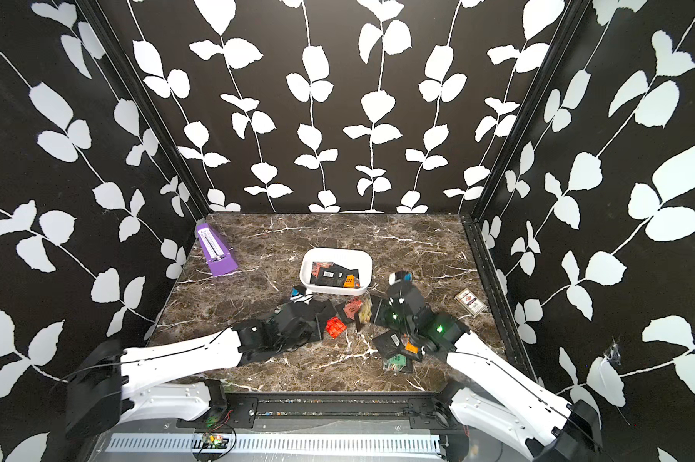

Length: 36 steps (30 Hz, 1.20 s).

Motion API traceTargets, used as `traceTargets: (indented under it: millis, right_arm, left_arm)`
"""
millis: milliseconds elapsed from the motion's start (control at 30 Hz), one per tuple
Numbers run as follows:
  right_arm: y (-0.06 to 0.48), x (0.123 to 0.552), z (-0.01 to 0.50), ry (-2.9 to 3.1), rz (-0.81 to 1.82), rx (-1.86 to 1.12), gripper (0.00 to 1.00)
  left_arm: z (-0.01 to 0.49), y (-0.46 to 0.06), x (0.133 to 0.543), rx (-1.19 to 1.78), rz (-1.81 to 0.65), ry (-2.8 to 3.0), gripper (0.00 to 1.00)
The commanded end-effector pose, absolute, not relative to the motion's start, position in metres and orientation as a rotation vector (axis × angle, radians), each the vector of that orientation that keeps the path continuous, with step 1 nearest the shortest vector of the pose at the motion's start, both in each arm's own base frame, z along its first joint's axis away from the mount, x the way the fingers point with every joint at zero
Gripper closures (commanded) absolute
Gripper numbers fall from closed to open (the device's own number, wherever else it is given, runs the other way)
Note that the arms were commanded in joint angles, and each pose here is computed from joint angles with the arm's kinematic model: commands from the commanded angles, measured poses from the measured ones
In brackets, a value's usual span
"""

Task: Put the tea bags into the storage box
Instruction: Pick up the tea bag from the center of the board, then place the tea bag in the storage box.

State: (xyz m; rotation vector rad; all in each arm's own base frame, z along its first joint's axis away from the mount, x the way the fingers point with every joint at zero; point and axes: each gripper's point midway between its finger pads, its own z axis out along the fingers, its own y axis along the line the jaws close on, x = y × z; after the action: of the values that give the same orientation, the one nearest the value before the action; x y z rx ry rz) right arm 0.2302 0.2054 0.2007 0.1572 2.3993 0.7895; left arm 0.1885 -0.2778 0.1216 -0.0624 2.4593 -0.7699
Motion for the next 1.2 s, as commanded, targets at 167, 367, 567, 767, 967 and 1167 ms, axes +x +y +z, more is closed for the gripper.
traceTargets:
  millis: [167,367,567,767,967,1167]
  right_arm:
    - [0.251,0.313,0.245,2.332,0.681,0.013,1.0]
    - [0.285,0.38,0.235,2.346,0.623,0.023,1.0]
    - [0.306,0.417,0.196,2.431,0.557,0.047,1.0]
    - [0.292,0.419,0.176,2.484,0.473,0.076,0.56]
    - [0.246,0.389,0.2,2.449,0.355,0.058,0.42]
    - [0.181,0.318,0.207,2.452,0.268,0.097,0.43]
  left_arm:
    - [0.106,-0.23,0.182,-0.172,-0.701,2.413,0.91]
    - [0.106,-0.22,0.178,-0.18,-0.721,2.392,0.92]
    - [0.106,-0.212,0.175,-0.187,-0.724,2.377,0.92]
    - [0.108,-0.206,0.173,-0.192,-0.736,2.362,0.92]
    - [0.119,-0.208,0.172,-0.17,-0.782,2.333,0.92]
    - [0.129,-0.222,0.175,-0.153,-0.849,2.302,0.92]
